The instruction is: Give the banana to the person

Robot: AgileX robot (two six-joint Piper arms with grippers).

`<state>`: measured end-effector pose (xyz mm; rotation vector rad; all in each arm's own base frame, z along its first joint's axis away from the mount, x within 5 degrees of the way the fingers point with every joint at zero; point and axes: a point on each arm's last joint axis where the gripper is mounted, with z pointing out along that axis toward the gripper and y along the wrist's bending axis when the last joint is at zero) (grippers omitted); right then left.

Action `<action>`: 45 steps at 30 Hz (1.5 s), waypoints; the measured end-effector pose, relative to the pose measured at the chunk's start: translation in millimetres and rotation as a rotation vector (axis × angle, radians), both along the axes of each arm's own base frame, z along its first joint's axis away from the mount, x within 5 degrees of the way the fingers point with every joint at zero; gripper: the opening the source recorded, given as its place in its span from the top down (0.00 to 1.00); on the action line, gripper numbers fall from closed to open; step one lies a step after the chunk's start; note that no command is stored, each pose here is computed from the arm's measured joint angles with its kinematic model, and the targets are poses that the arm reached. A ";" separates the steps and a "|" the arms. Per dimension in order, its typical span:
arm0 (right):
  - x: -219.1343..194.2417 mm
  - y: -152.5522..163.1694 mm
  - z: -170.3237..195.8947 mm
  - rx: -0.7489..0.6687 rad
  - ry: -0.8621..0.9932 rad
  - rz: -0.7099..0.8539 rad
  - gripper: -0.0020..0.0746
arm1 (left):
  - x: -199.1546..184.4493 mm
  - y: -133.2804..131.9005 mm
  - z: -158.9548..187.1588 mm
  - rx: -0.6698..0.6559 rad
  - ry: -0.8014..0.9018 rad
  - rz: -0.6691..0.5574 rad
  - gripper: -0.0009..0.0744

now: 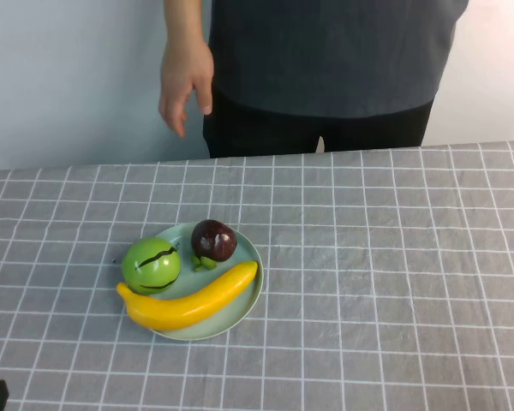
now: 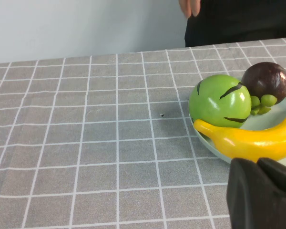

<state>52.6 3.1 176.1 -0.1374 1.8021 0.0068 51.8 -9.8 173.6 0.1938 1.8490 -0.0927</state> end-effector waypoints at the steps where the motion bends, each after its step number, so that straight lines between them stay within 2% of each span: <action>1: 0.0 0.0 0.0 0.000 0.000 0.000 0.99 | 0.0 0.0 0.0 0.000 0.000 0.000 0.99; 40: 0.0 0.0 0.0 0.000 0.000 0.000 0.99 | 0.0 0.0 0.0 0.000 0.000 0.000 0.99; 45: 0.0 0.0 0.0 0.000 0.000 0.000 0.99 | -0.2 -2.0 1.1 -0.070 0.000 -0.003 0.99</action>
